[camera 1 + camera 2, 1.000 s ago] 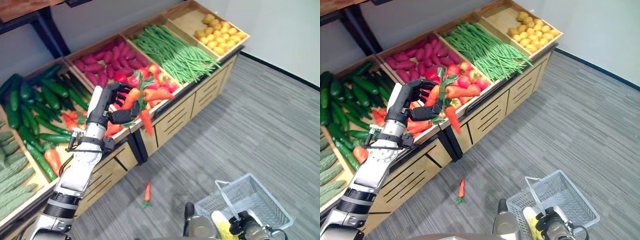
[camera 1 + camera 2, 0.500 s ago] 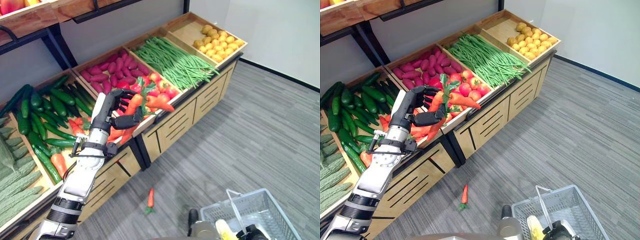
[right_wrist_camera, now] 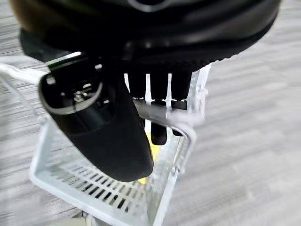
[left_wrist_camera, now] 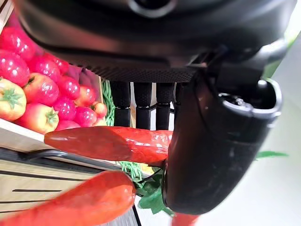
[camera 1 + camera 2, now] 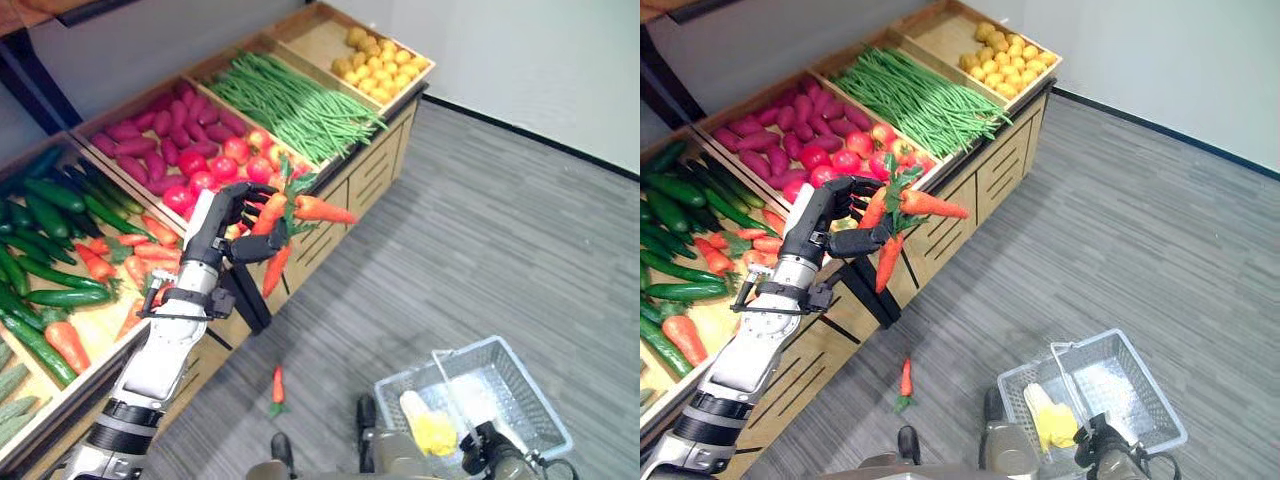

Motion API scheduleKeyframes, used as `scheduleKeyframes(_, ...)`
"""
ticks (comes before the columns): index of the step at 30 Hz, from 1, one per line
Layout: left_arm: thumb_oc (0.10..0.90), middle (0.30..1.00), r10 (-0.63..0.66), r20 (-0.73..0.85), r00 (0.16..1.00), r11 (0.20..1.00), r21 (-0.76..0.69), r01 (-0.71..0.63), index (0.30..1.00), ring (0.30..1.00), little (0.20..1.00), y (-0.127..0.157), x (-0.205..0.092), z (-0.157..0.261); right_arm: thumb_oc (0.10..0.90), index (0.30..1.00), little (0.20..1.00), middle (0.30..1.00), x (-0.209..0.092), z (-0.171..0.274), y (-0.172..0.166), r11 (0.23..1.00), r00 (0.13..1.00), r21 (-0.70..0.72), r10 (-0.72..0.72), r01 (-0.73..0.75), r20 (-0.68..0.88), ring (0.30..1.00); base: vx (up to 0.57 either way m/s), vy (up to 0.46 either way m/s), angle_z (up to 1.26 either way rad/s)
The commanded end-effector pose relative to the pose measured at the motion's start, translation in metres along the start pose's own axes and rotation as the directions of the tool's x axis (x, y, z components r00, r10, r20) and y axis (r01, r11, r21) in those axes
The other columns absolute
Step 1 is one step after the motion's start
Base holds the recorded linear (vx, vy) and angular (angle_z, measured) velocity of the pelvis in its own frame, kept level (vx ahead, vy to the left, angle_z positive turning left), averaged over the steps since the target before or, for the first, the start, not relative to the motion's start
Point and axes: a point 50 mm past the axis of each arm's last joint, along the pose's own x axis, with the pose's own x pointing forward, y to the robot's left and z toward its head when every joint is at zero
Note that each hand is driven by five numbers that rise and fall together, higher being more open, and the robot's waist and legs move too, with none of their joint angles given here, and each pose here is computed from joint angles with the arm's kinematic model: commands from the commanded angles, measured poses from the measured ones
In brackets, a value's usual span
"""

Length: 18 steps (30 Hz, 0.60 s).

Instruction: Get the vegetables into the basket

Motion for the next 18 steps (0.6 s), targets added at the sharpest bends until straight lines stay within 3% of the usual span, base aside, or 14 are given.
scheduleKeyframes(1, 0.400, 0.300, 0.149, 0.304, 0.941, 0.988, -0.003, -0.155, 0.300, 0.300, 0.300, 0.032, 0.011, 0.058, 0.400, 0.300, 0.300, 0.300, 0.002, 0.013, -0.005, 1.000, 0.999, -0.007, -0.017, 0.018, 0.029, 0.300, 0.02, 0.127, -0.28)
scheduleKeyframes(18, 0.400, 0.300, 0.142, 0.297, 0.944, 0.990, -0.021, -0.142, 0.300, 0.300, 0.300, 0.031, 0.017, 0.059, 0.400, 0.300, 0.300, 0.300, 0.001, 0.044, 0.000, 1.000, 0.989, -0.005, -0.014, 0.015, 0.148, 0.300, -0.06, 0.044, -0.39)
